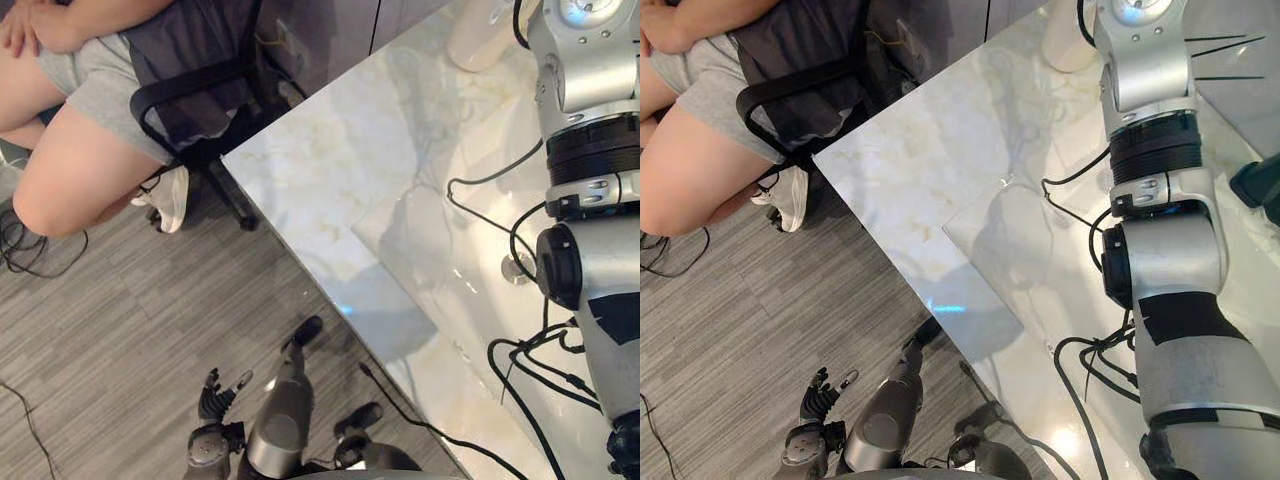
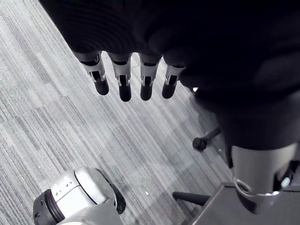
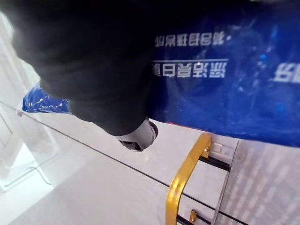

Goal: Organize washtable

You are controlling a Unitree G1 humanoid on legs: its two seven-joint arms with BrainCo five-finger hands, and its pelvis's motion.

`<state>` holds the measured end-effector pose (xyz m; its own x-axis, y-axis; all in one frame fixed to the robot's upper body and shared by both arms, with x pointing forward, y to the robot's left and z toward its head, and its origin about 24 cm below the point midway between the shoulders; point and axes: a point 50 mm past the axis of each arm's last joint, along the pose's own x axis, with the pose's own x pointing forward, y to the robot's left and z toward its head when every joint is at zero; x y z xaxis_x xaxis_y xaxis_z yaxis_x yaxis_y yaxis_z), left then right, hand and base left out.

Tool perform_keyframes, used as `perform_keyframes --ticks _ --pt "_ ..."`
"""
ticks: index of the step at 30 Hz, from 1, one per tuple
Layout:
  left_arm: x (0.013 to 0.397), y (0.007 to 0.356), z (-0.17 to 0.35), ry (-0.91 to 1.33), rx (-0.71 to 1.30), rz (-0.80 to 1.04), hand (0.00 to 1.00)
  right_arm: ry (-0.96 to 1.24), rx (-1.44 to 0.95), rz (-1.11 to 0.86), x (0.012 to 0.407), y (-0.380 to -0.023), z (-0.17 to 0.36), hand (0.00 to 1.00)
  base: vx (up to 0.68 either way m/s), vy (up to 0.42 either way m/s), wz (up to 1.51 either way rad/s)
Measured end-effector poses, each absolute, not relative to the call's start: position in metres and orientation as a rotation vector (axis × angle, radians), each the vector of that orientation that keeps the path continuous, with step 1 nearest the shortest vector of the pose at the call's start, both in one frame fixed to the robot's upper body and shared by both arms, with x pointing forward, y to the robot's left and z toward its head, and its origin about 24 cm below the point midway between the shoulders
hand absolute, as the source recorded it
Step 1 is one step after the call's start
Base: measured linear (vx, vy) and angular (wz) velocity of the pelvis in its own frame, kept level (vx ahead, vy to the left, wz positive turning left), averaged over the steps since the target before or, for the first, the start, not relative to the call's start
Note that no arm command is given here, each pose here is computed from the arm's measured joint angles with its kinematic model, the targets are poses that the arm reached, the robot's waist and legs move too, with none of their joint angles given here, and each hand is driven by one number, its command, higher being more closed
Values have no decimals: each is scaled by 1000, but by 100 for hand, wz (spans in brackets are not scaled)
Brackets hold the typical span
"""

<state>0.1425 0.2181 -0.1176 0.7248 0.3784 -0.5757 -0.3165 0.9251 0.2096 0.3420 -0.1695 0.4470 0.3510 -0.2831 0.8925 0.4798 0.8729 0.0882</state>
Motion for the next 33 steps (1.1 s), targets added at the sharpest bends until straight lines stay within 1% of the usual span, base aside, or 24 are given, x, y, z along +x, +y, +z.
perform_keyframes --ticks 3,9,16,17,27,33 --pt "143 218 -117 651 100 381 0 -1105 -213 -506 342 -172 448 100 12 22 10" --pt "150 214 -116 637 104 354 0 -1023 -278 -532 354 -178 437 100 19 13 6" --pt "154 210 -114 626 93 345 0 -1018 -286 -551 354 -185 437 100 -7 22 6" --pt "154 210 -114 626 89 348 0 -1018 -286 -551 354 -185 437 0 1 23 4" --pt "154 207 -115 630 87 333 0 -996 -248 -531 356 -188 434 0 0 0 0" --pt "154 207 -115 633 87 334 0 -935 -230 -554 364 -199 415 0 -5 17 -1"
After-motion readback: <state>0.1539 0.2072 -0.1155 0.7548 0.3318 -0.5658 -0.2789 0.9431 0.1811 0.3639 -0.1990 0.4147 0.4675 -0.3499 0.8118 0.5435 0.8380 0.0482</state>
